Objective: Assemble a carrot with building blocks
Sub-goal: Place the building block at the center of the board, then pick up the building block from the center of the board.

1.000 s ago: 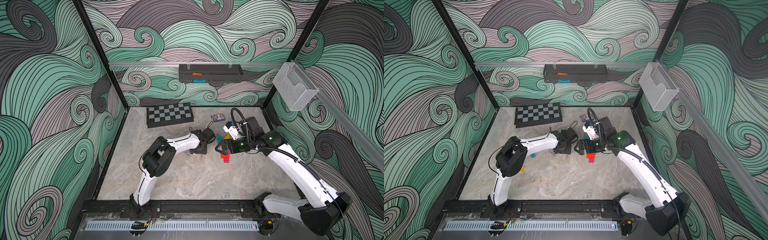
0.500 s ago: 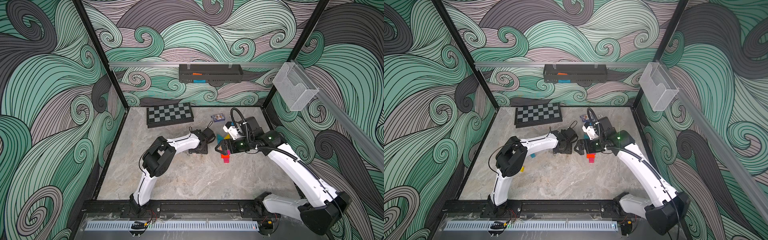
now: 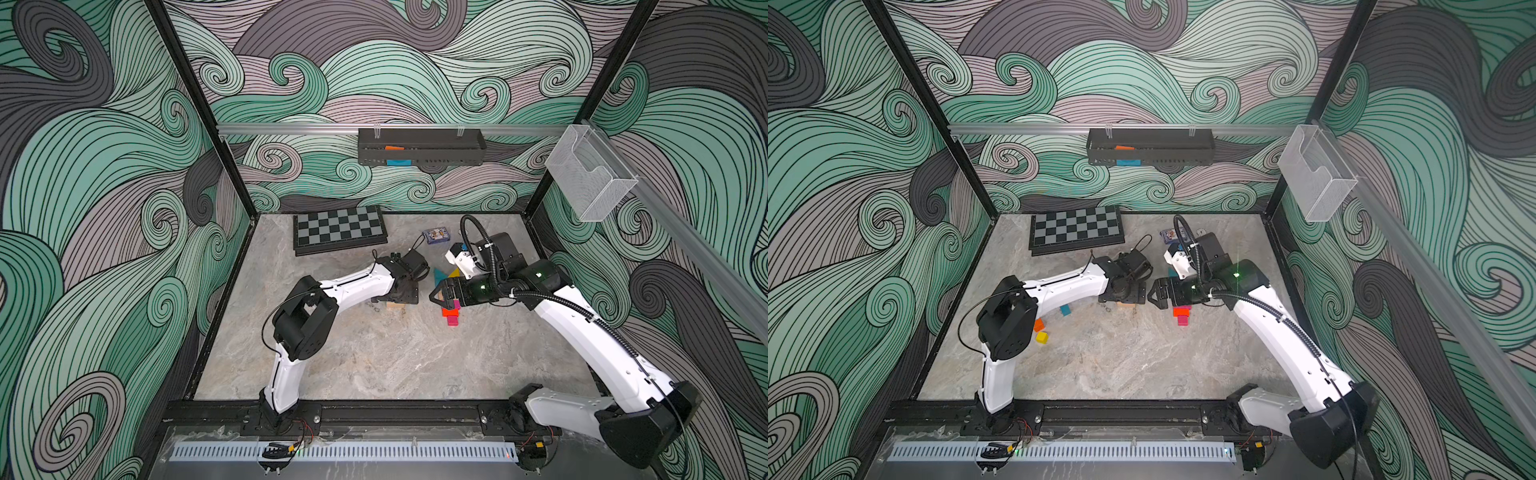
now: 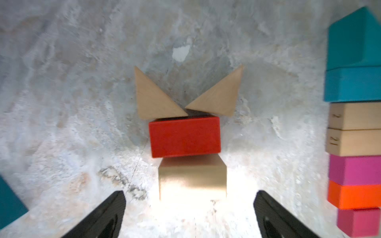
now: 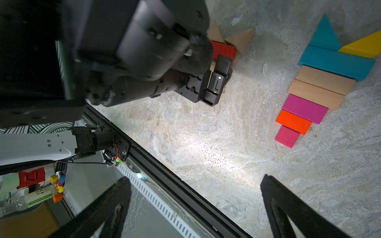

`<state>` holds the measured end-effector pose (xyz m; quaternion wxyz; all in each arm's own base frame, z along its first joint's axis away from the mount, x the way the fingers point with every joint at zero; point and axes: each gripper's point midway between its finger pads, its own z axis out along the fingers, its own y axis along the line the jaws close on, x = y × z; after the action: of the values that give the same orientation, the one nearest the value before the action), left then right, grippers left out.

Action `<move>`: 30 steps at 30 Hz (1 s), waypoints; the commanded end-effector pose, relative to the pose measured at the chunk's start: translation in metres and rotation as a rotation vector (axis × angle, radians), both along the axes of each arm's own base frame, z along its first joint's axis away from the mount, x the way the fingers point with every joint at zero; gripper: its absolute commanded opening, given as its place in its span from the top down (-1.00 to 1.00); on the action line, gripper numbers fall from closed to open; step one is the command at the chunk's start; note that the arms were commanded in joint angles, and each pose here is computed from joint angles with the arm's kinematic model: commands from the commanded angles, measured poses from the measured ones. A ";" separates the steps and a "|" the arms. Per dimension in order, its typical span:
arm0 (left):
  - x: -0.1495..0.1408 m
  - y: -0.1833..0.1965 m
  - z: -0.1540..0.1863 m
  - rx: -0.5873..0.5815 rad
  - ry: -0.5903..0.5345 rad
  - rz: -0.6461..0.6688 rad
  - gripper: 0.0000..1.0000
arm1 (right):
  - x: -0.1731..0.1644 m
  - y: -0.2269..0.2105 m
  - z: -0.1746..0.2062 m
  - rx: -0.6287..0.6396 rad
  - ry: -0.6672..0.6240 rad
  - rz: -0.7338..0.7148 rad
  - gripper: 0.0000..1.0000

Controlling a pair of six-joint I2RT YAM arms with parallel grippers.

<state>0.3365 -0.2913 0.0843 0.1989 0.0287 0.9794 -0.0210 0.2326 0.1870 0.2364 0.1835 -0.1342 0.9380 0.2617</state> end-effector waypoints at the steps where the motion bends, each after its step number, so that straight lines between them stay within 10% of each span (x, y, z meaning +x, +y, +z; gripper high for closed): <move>1: -0.005 0.027 0.046 0.024 -0.057 -0.021 -0.97 | 0.000 0.002 0.019 0.035 -0.047 0.020 -0.97; 12: -0.029 0.118 0.046 0.127 0.072 -0.196 -0.94 | -0.005 0.004 0.007 0.031 -0.019 0.056 -0.97; 22: -0.038 0.191 -0.022 0.036 0.255 0.246 -0.71 | -0.005 0.004 -0.003 0.017 0.009 0.059 -0.97; 30: -0.019 0.188 -0.037 0.010 0.235 0.295 -0.63 | -0.006 0.004 -0.006 0.015 0.015 0.058 -0.97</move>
<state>0.2985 -0.0938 0.0448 0.0607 -0.0961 0.9930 0.0334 0.2279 0.1913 0.2337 0.1737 -0.1500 0.9341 0.2735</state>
